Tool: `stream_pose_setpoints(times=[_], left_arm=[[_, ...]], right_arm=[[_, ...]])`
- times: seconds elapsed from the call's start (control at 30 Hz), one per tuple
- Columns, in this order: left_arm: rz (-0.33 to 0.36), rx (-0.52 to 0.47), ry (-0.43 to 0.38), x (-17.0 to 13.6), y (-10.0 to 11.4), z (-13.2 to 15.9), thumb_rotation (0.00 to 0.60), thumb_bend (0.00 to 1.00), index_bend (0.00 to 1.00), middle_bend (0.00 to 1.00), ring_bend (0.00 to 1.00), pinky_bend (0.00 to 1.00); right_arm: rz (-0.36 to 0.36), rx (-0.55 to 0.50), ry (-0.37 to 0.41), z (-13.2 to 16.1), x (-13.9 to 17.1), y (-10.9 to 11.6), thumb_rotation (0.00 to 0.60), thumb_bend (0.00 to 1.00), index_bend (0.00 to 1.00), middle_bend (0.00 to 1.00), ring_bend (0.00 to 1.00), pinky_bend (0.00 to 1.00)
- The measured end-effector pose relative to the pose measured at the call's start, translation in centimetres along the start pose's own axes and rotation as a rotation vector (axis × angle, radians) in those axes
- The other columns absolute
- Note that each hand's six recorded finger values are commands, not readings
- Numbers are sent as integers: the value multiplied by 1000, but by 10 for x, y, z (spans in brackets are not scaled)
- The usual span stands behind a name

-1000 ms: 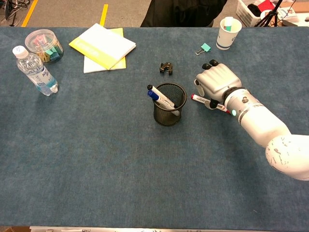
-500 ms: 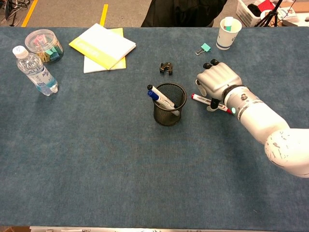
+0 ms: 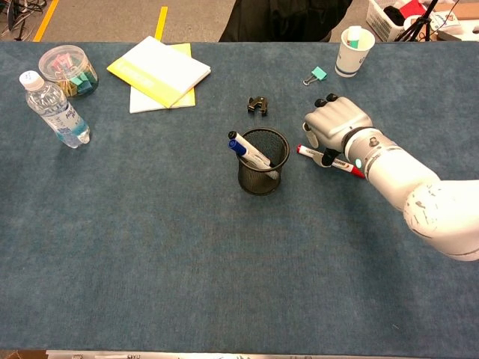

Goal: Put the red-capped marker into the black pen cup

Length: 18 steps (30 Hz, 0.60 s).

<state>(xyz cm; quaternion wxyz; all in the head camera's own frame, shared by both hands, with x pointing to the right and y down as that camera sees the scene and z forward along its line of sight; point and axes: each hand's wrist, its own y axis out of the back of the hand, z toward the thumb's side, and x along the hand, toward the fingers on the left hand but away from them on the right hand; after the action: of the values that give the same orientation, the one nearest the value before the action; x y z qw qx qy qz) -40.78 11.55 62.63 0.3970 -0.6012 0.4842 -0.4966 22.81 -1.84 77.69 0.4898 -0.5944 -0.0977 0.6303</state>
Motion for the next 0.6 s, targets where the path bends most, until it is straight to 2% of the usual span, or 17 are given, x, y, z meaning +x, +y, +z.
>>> stream_pose_setpoints(times=[0.3, 0.6], left_arm=[[5, 3, 9, -2, 2, -3, 600, 149, 185, 178, 174, 144], [3, 2, 13, -4, 2, -5, 600, 149, 185, 178, 174, 144]], right_arm=[[14, 5, 33, 11, -1, -1, 506, 320, 471, 284, 32, 0], [9, 34, 89, 23, 15, -5, 506, 320, 471, 284, 33, 0]])
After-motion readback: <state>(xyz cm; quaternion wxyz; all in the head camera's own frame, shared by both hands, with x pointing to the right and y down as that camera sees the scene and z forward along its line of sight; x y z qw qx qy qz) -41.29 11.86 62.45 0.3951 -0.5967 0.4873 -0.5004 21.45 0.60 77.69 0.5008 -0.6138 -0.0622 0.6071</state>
